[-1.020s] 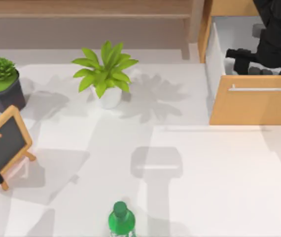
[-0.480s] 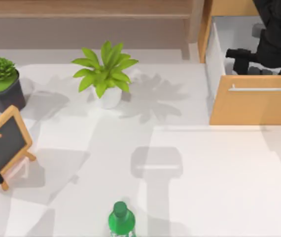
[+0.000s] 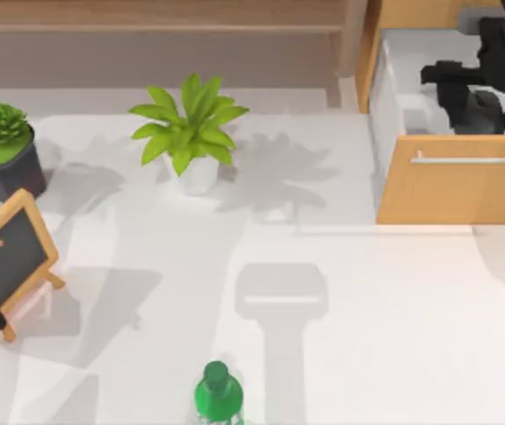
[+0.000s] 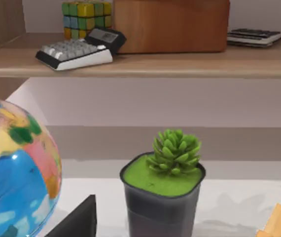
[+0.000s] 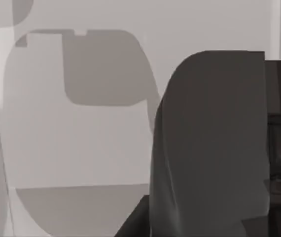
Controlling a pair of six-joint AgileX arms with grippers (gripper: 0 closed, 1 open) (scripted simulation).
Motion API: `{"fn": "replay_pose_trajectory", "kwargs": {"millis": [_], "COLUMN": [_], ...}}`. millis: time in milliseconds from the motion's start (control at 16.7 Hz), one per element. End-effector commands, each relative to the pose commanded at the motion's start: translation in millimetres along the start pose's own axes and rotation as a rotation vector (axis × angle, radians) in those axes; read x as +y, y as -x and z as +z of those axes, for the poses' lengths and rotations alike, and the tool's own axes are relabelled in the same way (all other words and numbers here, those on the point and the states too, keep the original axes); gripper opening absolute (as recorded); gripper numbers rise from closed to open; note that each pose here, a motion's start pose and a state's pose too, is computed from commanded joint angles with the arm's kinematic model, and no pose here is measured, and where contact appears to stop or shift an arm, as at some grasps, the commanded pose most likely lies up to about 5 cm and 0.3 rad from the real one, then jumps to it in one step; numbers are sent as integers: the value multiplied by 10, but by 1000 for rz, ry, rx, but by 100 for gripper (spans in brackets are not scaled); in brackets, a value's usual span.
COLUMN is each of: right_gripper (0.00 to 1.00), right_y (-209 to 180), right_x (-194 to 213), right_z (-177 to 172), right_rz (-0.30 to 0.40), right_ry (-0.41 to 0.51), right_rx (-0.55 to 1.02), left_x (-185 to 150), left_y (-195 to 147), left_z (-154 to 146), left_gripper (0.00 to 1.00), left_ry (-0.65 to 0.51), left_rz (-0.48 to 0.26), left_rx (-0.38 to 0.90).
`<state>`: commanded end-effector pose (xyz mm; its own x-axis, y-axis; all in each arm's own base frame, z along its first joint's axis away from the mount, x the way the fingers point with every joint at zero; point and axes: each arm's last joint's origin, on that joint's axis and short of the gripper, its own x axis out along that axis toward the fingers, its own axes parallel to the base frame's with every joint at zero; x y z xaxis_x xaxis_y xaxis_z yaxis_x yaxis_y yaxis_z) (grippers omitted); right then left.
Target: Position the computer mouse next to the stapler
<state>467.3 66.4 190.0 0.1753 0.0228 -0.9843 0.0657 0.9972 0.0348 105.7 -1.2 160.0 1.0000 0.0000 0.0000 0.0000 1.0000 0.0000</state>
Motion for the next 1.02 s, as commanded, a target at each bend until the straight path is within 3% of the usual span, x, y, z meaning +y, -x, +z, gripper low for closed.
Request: {"fn": "replay_pose_trajectory", "kwargs": {"millis": [300,600,840,1020], "right_gripper": [0,0,0,0], "right_y": [764,1521,1933,1999], "right_x": [-317,-749,-1086,-1304], "right_z": [-116,-378,-690,-956], "right_rz": [43,16,-53,-98], "right_ry": [246,440,519,524], "right_rx": [-148,-328,-435,-443], "left_x": [0,0,0,0], "left_y": [0,0,0,0], "left_z": [0,0,0,0], "left_gripper": [100,100,100,100], "left_ry": [0,0,0,0], "left_rz": [0,0,0,0], "left_rx": [0,0,0,0]}}
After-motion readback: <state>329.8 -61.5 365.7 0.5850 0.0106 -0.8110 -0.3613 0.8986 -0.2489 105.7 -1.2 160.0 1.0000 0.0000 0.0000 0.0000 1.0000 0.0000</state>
